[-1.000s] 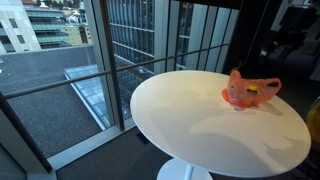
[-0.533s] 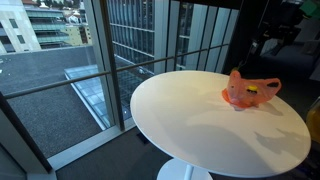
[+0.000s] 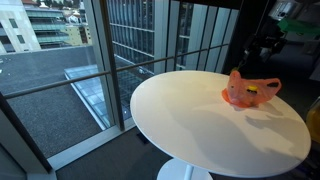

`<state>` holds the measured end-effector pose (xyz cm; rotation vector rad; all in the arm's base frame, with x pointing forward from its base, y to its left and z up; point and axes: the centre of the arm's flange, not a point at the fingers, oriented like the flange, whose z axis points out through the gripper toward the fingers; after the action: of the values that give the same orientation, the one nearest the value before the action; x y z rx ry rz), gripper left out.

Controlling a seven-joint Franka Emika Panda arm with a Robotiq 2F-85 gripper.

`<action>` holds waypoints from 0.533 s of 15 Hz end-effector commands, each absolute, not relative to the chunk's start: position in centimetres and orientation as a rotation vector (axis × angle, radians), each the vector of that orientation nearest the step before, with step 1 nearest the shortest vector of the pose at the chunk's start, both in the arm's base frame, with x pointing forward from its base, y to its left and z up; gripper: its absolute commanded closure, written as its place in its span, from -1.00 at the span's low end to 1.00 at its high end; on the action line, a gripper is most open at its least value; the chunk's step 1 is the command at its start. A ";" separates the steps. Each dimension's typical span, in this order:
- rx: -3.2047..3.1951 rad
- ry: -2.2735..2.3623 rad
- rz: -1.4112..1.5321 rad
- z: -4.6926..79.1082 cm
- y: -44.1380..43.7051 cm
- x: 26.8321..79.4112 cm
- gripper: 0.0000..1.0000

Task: Remove the syrup bottle from the plastic bag

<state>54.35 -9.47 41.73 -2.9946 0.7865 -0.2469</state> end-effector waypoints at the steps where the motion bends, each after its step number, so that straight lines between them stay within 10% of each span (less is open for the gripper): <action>1: -3.001 0.855 -0.215 40.0 -12.2 56.6 -1.00; 8: -3.016 0.967 -0.119 36.1 -16.6 57.0 -1.00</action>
<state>55.88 -14.98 36.60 -3.0037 0.9244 -0.1329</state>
